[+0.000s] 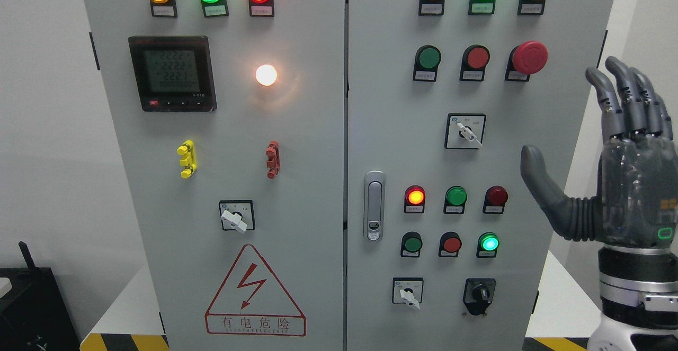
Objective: Rotate and turn off gray switch
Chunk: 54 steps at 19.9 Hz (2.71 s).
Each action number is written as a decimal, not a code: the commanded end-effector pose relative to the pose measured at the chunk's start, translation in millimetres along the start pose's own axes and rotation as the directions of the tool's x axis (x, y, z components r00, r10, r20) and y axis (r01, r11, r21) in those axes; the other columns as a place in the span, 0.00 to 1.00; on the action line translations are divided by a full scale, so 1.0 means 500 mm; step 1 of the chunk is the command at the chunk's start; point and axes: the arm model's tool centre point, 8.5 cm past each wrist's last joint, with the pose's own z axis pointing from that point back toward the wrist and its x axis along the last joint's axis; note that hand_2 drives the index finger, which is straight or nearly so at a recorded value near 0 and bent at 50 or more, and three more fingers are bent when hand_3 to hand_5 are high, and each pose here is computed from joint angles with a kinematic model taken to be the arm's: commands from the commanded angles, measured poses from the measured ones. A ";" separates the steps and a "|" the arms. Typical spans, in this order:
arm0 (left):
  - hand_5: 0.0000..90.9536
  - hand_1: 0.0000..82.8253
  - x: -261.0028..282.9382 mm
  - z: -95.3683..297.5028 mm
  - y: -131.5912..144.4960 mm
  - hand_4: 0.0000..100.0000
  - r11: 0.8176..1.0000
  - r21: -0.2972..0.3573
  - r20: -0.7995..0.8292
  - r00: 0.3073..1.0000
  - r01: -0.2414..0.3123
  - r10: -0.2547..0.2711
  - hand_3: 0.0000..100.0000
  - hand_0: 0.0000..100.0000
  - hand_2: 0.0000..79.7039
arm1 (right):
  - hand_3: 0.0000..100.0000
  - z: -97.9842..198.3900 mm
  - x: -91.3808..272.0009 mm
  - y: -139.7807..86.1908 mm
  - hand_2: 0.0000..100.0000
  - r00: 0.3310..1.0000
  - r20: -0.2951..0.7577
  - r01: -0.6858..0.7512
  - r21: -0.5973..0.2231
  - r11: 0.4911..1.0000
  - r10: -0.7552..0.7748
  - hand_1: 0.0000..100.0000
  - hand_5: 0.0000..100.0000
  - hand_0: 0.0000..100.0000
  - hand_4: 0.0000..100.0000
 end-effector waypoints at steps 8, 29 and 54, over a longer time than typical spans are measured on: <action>0.00 0.47 0.000 0.000 0.000 0.00 0.999 0.002 0.000 0.999 -0.032 0.032 0.00 0.12 0.00 | 0.09 -0.001 0.012 -0.001 0.00 1.000 0.014 0.017 -0.028 0.999 -0.016 0.15 0.00 0.33 0.00; 0.00 0.47 0.000 0.000 0.000 0.00 0.999 0.002 0.000 0.999 -0.032 0.032 0.00 0.12 0.00 | 0.57 0.028 -0.001 0.014 0.30 1.000 -0.021 0.015 -0.003 1.000 -0.015 0.25 0.63 0.22 0.55; 0.00 0.47 0.000 0.000 0.000 0.00 0.999 0.002 0.000 0.999 -0.032 0.032 0.00 0.12 0.00 | 0.71 0.018 0.040 0.153 0.57 0.972 -0.228 0.091 0.171 0.981 -0.051 0.18 0.77 0.00 0.68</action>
